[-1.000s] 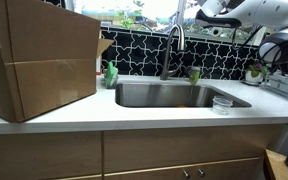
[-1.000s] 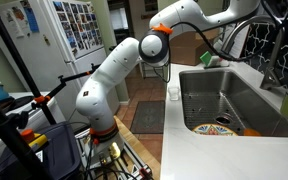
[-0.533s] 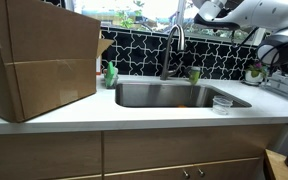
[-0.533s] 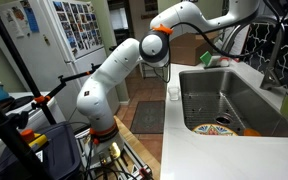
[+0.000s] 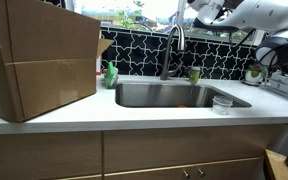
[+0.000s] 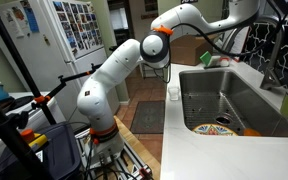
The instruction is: Pour some of the liquid from the bottle on the right in the sink
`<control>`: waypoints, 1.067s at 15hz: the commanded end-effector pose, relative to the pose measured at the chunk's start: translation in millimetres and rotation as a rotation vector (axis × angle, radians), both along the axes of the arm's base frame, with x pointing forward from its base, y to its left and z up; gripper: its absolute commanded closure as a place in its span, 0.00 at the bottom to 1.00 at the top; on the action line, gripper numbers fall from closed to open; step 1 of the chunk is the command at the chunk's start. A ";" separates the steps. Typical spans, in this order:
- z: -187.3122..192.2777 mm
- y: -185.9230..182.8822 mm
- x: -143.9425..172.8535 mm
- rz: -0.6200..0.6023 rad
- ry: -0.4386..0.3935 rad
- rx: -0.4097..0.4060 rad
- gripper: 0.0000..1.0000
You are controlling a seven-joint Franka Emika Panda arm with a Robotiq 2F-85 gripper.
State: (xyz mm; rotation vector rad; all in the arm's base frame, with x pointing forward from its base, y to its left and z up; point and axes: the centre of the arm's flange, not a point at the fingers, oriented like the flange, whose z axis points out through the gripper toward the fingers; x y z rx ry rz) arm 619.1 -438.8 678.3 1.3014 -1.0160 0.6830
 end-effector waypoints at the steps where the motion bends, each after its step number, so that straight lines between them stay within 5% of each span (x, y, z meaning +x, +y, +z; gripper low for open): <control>1: -10.2 10.6 -17.1 0.014 -0.004 -0.059 0.59; 7: -8.5 13.8 -15.0 0.019 0.000 -0.083 0.59; 16: -15.4 10.0 -14.3 0.037 0.024 0.010 0.59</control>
